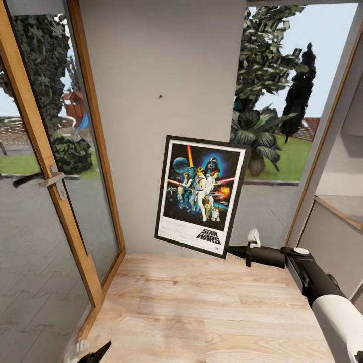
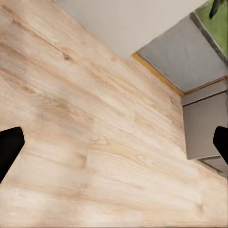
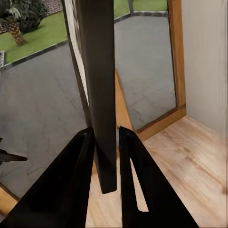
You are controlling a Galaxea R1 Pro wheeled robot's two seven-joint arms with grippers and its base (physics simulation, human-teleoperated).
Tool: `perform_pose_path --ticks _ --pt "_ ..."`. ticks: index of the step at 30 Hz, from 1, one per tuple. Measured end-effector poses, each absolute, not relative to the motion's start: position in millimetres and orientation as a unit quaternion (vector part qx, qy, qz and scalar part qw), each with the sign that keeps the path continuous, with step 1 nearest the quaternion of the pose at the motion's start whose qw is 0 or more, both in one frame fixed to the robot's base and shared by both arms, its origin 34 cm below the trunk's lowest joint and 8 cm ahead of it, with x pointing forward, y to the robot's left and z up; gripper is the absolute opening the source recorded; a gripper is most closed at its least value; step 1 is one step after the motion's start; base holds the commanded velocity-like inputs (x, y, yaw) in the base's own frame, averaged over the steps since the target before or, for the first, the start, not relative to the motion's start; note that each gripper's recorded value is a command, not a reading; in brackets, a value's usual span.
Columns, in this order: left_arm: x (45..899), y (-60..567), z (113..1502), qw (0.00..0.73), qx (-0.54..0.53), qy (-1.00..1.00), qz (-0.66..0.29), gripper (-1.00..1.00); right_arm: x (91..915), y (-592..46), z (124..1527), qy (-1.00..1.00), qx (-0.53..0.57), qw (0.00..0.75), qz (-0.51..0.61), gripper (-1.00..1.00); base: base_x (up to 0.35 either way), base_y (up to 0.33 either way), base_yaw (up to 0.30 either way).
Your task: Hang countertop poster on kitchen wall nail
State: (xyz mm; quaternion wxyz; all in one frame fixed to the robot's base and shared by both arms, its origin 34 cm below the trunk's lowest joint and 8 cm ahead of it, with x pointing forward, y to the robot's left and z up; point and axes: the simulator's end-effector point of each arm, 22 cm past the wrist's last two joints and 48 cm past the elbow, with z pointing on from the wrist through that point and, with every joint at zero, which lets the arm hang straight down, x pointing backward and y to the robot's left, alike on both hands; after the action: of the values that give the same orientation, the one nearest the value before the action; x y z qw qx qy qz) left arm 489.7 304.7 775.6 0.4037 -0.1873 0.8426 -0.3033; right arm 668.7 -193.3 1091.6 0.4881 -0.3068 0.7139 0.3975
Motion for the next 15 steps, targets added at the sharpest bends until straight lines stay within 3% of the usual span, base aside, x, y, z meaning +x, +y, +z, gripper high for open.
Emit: perform_pose_path --ticks 5,15 --pt "435.1 294.5 759.7 0.415 -0.158 0.845 -0.296 1.0 684.7 -195.2 1102.5 0.727 -0.29 0.501 0.371 -1.0 0.0 0.0 0.0" --pt "419.6 330.9 730.9 0.4 -0.197 0.872 -0.204 1.0 688.0 -181.4 1175.3 0.718 -0.301 0.517 0.357 -1.0 0.0 0.0 0.0"
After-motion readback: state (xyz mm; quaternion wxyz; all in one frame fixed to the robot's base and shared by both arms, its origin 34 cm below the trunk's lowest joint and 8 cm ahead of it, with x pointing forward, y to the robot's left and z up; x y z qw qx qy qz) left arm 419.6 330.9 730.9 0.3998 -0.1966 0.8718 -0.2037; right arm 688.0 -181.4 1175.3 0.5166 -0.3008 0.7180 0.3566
